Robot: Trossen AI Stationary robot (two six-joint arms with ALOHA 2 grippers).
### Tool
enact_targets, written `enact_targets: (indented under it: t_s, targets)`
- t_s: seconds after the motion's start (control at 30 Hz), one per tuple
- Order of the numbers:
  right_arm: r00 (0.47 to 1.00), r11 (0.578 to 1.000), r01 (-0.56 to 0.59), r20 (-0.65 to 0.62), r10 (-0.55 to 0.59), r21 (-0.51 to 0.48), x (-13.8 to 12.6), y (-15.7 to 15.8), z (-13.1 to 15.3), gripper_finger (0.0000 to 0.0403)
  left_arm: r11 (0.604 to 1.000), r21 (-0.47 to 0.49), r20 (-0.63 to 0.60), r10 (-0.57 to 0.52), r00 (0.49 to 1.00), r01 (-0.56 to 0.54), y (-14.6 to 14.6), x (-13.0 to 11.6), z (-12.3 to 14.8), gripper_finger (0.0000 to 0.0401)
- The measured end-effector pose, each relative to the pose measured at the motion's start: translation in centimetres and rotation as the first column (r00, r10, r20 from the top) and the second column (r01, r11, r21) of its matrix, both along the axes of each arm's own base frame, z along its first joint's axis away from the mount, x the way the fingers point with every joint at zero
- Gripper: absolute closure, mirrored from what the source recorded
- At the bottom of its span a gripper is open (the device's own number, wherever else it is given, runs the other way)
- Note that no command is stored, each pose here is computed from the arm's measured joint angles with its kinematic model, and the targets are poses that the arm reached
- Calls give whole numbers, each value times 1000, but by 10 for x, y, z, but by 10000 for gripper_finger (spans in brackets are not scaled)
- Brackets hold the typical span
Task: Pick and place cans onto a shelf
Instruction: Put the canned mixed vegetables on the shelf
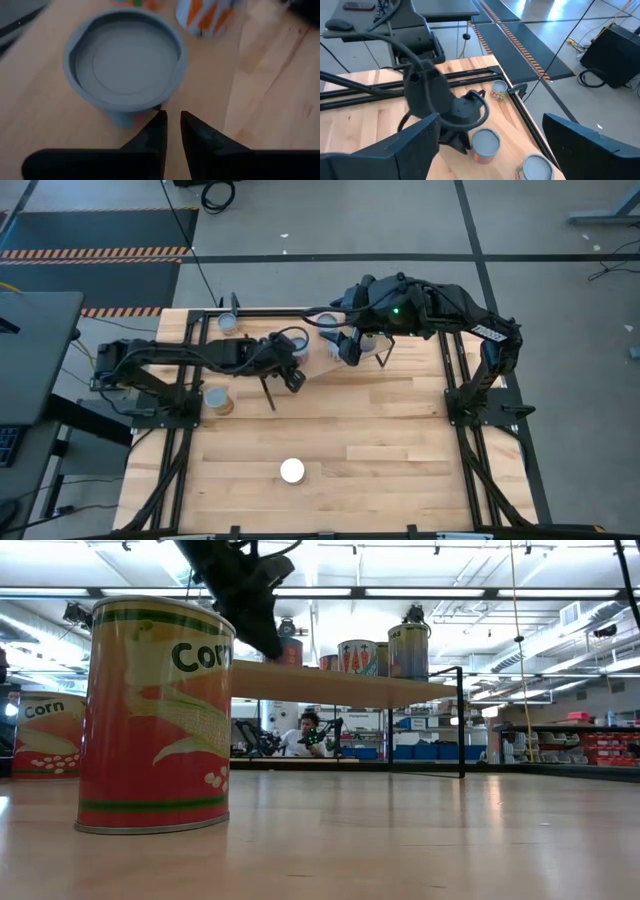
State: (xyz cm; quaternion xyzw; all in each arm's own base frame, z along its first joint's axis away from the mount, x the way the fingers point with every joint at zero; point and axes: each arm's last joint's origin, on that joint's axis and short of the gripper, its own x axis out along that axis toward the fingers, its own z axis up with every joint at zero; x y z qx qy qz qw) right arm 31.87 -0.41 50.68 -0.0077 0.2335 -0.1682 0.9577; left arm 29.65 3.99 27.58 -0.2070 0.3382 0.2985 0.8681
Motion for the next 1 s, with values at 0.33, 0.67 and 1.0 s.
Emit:
enact_targets:
  t_s: [0.33, 0.67, 1.0]
  targets:
    - [1000, 1000, -19, -9, 19, 14, 0, 2, -1, 45, 997, 62, 46, 33, 998, -36, 27, 4, 2, 344]
    - [994, 999, -26, -101, 29, 32, 0, 11, -14, 45, 999, 42, 54, -9, 998, 7, 27, -4, 11, 345]
    - [986, 998, -16, -164, 26, 61, 11, 22, -37, 45, 996, 92, 25, 6, 1000, -8, 40, -5, 8, 348]
